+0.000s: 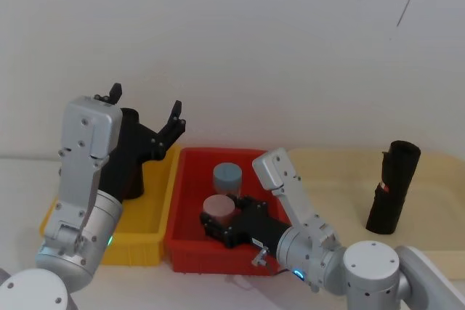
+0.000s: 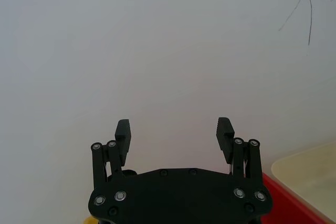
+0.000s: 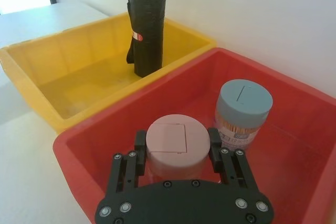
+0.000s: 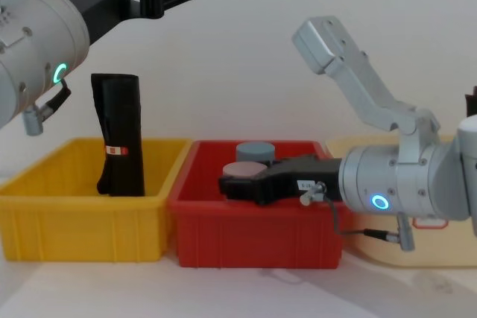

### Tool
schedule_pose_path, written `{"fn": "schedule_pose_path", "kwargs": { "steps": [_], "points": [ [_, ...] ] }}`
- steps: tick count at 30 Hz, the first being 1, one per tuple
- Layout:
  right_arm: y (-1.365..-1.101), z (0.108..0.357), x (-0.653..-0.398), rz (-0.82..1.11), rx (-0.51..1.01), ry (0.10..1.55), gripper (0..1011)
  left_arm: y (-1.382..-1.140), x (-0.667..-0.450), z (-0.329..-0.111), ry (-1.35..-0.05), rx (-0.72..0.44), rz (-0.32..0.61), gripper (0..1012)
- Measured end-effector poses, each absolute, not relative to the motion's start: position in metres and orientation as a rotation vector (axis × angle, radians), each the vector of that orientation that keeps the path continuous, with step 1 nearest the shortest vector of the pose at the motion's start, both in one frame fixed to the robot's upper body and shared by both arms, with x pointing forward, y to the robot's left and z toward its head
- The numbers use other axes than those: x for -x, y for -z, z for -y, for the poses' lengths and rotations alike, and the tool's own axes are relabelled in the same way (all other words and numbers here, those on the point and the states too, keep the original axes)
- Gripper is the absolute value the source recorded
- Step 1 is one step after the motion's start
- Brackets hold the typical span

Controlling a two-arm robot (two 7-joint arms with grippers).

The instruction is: Pick up the garbage bag with the one hand and transfer it to the other hand.

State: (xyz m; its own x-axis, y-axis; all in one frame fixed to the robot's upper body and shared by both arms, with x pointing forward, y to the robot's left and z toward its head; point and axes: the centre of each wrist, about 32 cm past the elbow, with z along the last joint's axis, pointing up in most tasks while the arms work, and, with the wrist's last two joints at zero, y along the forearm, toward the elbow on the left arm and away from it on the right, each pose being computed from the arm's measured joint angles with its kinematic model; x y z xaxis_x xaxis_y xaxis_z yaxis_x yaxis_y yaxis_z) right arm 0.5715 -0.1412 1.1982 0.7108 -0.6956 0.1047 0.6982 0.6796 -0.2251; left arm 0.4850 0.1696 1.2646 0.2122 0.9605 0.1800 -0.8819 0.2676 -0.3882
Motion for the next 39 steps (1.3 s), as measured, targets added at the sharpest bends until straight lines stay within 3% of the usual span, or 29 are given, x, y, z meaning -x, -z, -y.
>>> {"fn": "schedule_pose_path", "kwargs": {
  "steps": [14,26,39],
  "points": [
    [-1.226,0.15,-0.569,0.069,0.149,0.828,667,-1.265,-0.485,-0.17,-1.293,0.219,0.422,1001],
    [-1.262,0.183,-0.568,0.16,0.021,0.946,667,-1.265,-0.485,-0.17,-1.293,0.219,0.422,1001],
    [-1.257,0.224,-0.563,0.161,0.029,1.091,667,-1.265,-0.485,-0.17,-1.293,0.219,0.422,1001]
  ]
}}
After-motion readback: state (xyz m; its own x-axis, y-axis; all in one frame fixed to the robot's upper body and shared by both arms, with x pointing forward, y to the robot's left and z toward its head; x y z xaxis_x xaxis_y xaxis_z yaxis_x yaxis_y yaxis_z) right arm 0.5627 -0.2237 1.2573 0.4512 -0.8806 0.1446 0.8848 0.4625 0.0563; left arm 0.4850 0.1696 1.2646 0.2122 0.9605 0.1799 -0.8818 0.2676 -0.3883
